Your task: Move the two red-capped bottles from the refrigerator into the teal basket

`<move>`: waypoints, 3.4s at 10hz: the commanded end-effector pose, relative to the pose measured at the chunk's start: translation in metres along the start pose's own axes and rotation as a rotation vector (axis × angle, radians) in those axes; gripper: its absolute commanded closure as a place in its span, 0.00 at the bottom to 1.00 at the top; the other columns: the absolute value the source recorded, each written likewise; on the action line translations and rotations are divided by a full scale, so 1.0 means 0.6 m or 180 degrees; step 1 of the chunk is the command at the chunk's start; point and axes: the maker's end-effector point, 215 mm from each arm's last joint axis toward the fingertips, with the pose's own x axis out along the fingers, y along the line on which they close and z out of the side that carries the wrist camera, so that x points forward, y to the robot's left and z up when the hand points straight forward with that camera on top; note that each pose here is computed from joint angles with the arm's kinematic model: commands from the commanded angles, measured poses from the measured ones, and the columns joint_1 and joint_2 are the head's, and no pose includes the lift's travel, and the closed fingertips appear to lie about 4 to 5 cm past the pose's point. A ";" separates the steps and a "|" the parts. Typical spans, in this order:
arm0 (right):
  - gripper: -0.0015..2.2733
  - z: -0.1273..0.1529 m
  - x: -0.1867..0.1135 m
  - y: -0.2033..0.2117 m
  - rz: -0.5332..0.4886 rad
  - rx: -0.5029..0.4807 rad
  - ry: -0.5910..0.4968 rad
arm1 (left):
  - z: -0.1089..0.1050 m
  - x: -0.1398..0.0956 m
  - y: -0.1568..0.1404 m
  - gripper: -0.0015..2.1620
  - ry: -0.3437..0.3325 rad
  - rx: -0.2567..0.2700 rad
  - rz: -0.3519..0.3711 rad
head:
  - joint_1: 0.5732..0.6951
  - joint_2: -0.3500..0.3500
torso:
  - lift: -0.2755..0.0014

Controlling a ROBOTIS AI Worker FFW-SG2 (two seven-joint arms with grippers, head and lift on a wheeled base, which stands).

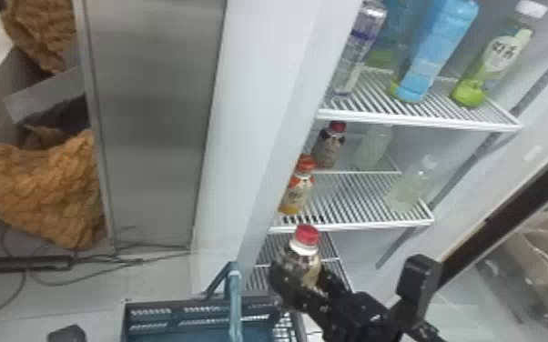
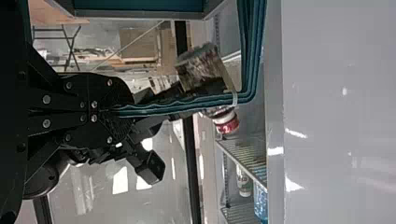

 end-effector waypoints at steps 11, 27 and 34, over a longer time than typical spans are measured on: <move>0.10 -0.064 -0.005 -0.003 0.0101 -0.0122 0.0554 | -0.001 -0.001 0.002 0.53 0.0008 -0.0015 0.0004 | 1.00 0.00 | 0.19; 0.08 0.206 0.004 -0.252 -0.0885 -0.0773 -0.1366 | -0.003 0.002 -0.002 0.53 -0.0006 -0.0088 -0.0052 | 1.00 0.00 | 0.19; 0.08 0.236 0.081 -0.336 -0.1079 -0.0801 -0.1492 | 0.000 0.002 -0.004 0.53 -0.0025 -0.0110 -0.0076 | 1.00 0.00 | 0.19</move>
